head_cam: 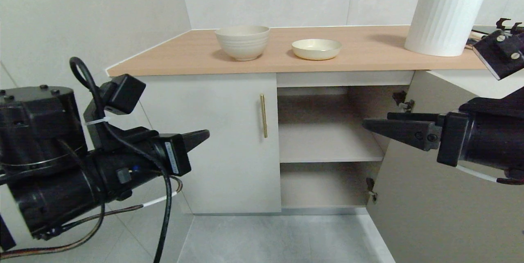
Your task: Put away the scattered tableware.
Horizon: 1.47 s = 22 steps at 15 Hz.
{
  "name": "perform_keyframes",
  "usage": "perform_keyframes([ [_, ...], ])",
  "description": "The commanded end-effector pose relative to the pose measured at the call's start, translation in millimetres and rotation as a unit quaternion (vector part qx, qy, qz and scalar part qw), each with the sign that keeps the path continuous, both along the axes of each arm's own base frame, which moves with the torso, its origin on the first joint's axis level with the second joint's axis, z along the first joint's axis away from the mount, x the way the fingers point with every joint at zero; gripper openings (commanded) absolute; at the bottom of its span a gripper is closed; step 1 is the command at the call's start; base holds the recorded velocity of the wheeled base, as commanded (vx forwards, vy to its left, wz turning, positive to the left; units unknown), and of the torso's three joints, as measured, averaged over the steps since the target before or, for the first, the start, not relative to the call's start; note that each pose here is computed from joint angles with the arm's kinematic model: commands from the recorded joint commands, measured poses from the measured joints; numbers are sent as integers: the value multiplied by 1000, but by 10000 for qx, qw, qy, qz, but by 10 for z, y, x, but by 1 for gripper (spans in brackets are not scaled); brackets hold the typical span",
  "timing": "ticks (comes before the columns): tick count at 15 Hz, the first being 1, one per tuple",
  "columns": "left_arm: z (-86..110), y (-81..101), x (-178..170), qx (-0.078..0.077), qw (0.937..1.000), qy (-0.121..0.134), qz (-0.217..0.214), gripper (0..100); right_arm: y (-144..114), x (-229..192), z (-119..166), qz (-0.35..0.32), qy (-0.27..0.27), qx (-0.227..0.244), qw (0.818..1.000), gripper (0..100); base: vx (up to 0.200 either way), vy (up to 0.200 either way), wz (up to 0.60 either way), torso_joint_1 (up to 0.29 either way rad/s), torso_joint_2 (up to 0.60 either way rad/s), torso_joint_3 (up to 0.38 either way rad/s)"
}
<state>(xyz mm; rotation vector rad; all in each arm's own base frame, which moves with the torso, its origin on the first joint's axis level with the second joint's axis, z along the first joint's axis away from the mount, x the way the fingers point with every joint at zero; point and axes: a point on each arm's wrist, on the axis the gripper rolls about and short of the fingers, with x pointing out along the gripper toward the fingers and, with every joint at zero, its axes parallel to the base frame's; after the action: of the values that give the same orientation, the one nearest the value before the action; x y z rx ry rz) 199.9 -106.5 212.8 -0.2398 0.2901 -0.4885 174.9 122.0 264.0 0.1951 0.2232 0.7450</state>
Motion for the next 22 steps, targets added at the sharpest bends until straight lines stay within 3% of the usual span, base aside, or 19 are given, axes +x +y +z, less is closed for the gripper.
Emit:
perform_keyframes([
  [1, 84, 111, -91, -49, 9998, -154, 105, 0, 18, 57, -53, -101, 94, -78, 9999, 100, 0, 0, 0, 0, 0, 0],
  [3, 60, 143, -90, 118, 9998, -72, 149, 0, -1, 51, -49, -253, 70, -86, 9996, 100, 0, 0, 0, 0, 0, 0],
  [6, 72, 152, -87, 108, 9998, -92, 172, 0, -9, 46, -43, -268, 57, -78, 9996, 100, 0, 0, 0, 0, 0, 0],
  [7, 91, 162, -77, 92, 9997, -126, 203, 100, -4, 53, -49, -268, 70, -87, 9996, 100, 0, 0, 0, 0, 0, 0],
  [19, 279, 267, -126, -31, 9976, -480, 502, 100, 0, 59, -56, -262, 88, -89, 9996, 100, 0, 0, 0, 0, 0, 0],
  [22, 312, 310, -133, 20, 9977, -358, 578, 100, 0, 59, -56, -262, 88, -89, 9996, 100, 200, 0, 0, 4, 1, 4],
])
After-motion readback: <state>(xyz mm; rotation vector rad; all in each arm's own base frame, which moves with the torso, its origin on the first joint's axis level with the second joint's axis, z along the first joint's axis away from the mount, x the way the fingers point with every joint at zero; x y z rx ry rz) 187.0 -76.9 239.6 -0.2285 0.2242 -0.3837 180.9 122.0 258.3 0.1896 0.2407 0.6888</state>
